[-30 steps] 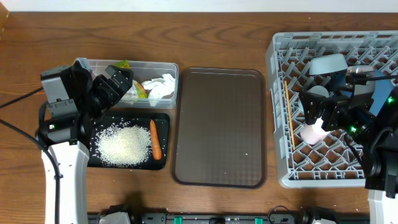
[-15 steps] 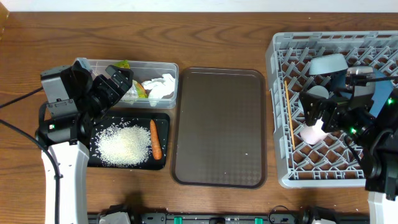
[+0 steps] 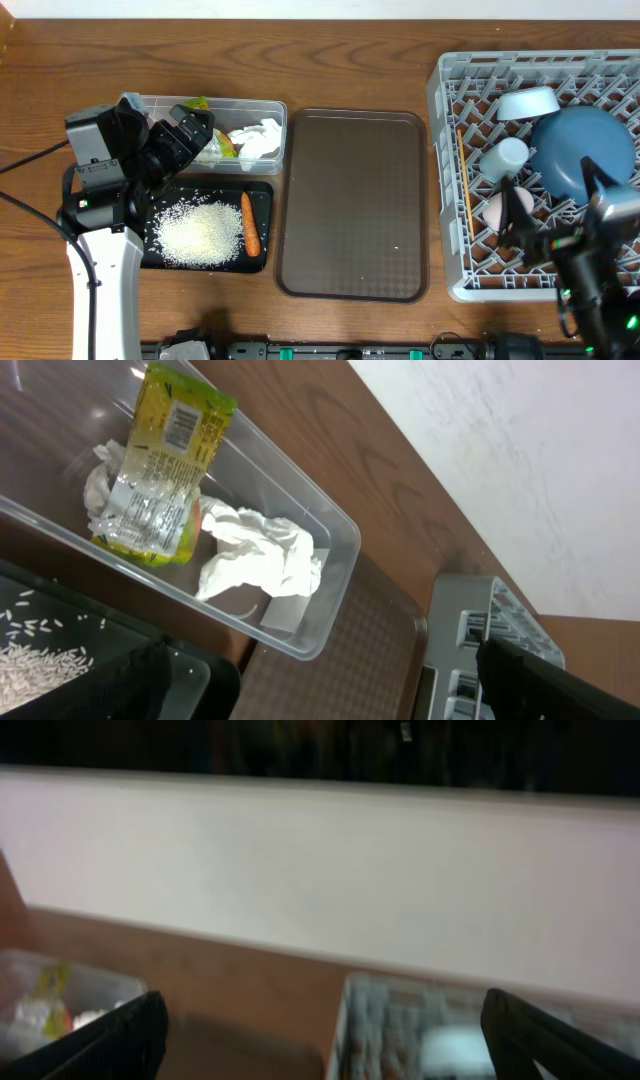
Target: Sort waste into correct bins and load items into the dishwasher rack
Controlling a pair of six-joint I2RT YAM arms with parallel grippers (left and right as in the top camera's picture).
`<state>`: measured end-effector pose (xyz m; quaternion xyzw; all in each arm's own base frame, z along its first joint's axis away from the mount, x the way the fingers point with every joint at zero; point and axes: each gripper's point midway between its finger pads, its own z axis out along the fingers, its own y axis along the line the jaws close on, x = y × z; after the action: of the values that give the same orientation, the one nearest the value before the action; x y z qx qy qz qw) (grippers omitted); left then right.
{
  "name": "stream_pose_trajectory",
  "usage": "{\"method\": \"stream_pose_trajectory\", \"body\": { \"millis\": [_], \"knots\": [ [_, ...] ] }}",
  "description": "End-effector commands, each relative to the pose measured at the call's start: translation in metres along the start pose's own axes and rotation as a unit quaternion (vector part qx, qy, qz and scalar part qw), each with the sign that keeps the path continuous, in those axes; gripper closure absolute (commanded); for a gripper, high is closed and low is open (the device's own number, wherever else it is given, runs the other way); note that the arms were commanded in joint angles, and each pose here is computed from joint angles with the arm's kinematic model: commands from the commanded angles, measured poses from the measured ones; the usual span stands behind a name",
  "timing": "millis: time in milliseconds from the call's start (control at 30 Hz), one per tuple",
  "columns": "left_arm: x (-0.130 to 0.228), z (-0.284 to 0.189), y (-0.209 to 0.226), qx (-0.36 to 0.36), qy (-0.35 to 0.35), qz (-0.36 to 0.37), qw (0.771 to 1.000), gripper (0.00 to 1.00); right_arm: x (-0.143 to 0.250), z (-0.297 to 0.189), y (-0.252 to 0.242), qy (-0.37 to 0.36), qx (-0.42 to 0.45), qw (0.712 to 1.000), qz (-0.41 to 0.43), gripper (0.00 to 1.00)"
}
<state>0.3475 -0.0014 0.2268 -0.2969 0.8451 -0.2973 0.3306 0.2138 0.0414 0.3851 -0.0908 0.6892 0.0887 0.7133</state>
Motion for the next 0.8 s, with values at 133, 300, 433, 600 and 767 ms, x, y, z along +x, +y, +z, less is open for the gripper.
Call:
{"method": "stream_pose_trajectory", "body": {
  "millis": [133,300,433,600,767],
  "knots": [
    [-0.003,-0.001,0.000,-0.004,-0.007,0.011,1.000,0.00,0.057,0.006,0.004,-0.047,-0.012,0.998,0.029,0.01],
    [-0.004,-0.001,0.001,-0.004,-0.007,0.011,1.000,0.00,0.092,0.012,0.003,-0.061,-0.013,0.997,0.037,0.01],
    [-0.004,-0.001,0.000,-0.004,-0.007,0.011,1.000,0.00,0.109,0.013,-0.002,-0.068,0.000,0.997,0.037,0.01],
    [-0.003,-0.001,0.000,-0.004,-0.007,0.011,1.000,0.00,0.132,0.014,-0.007,-0.063,0.014,0.997,0.034,0.01],
    [-0.003,-0.001,0.000,-0.004,-0.007,0.011,1.000,0.00,0.155,0.014,-0.009,-0.061,0.022,0.997,0.031,0.01]
  ]
}}
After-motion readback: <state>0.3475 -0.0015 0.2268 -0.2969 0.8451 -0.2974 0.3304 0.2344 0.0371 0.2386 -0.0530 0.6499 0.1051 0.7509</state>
